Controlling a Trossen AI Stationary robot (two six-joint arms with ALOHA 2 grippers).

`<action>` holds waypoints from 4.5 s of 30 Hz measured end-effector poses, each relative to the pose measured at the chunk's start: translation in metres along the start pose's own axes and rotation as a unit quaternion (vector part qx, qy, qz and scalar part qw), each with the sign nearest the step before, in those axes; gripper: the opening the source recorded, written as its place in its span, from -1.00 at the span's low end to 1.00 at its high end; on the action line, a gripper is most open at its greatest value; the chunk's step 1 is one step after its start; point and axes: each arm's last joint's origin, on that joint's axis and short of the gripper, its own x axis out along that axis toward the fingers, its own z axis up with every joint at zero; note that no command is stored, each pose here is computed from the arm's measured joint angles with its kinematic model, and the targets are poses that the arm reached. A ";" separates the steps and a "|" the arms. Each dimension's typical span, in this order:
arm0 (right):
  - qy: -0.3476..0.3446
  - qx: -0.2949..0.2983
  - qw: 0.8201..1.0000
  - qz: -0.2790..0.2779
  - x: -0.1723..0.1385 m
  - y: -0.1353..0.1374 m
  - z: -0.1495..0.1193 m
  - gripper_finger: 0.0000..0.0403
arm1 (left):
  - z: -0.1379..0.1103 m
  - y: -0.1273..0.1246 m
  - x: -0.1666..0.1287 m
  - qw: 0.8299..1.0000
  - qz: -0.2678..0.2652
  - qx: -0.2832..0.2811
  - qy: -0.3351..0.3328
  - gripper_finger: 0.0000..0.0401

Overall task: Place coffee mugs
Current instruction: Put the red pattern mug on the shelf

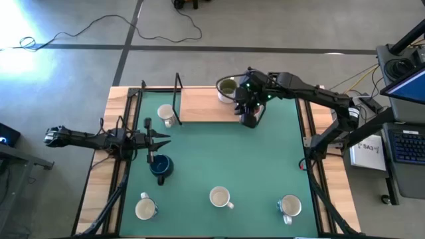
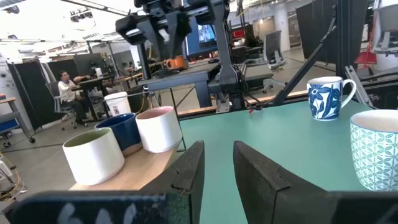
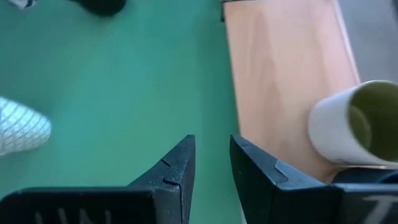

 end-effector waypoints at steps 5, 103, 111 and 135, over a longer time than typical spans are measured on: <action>0.016 0.004 1.000 0.011 0.002 0.009 -0.002 -0.56 | 0.000 0.000 0.000 1.000 0.000 0.000 -0.001 -0.66; 0.055 0.139 0.988 -0.026 -0.032 0.031 -0.071 -0.56 | 0.034 0.057 0.075 0.810 0.254 -0.143 0.509 -0.46; -0.057 0.173 0.983 -0.027 -0.019 0.036 -0.116 -0.56 | 0.036 0.055 0.076 0.820 0.225 -0.157 0.502 -0.46; -0.050 0.189 0.980 -0.026 0.007 0.038 -0.155 -0.56 | 0.001 0.085 0.094 0.761 0.266 -0.132 0.576 -0.47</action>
